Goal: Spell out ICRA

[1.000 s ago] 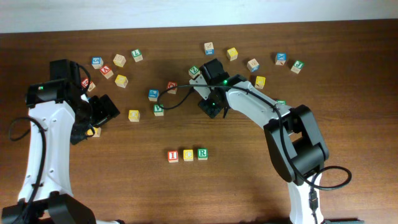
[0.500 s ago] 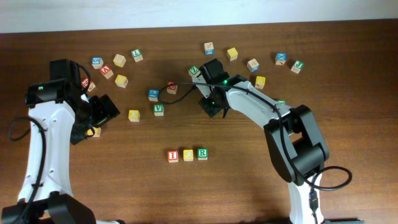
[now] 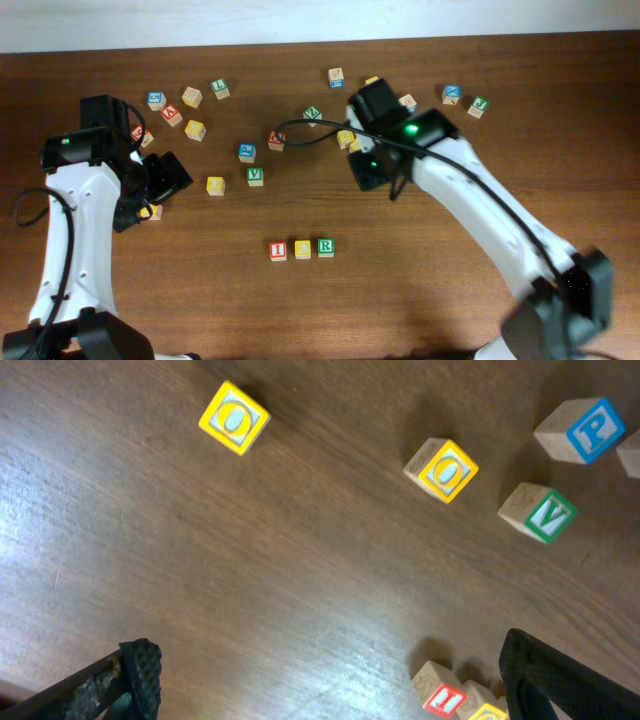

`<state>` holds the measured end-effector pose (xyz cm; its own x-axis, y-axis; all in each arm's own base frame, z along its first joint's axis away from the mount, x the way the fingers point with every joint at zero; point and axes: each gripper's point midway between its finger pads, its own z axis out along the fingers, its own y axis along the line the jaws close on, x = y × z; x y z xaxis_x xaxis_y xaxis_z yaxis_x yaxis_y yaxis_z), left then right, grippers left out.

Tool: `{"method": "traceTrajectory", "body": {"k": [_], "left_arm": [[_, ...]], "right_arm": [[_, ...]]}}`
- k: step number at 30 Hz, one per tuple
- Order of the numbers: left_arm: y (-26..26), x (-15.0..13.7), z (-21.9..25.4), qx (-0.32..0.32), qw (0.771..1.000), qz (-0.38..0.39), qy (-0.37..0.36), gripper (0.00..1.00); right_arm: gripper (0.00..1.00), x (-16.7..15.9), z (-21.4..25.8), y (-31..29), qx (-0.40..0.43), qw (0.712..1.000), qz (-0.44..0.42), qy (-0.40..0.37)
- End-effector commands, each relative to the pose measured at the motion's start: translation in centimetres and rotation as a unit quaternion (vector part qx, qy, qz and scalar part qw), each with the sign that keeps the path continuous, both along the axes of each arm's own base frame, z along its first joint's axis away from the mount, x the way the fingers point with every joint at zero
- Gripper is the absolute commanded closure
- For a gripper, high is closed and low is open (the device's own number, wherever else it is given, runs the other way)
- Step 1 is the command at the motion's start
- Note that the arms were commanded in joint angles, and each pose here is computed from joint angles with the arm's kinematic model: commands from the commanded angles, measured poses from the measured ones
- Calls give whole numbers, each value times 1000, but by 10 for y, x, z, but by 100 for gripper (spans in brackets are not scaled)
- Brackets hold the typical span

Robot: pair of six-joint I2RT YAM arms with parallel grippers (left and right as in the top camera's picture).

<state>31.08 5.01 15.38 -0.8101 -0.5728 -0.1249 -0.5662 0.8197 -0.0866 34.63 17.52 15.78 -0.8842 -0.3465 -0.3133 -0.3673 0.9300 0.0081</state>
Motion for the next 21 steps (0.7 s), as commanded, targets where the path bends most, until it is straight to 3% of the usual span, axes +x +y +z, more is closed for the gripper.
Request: {"method": "traceTrajectory", "body": {"k": [1,4,10,14,21], "left_arm": [[2,0,2,2,1000,8,-2,1],[2,0,2,2,1000,8,-2,1],[3,0,2,2,1000,8,-2,1],[2,0,2,2,1000,8,-2,1],[3,0,2,2,1000,8,-2,1]], "right_arm": [[76,-31,41,-16,17,999,-50,-5],[79,-58,44,-26,16,996,-85,19],[78,-77,-56,-2,31,986,-160,43],[78,-75,-94,20,64,987,-147,14],[78,-93,-149,27,14,986,-153,67]]}}
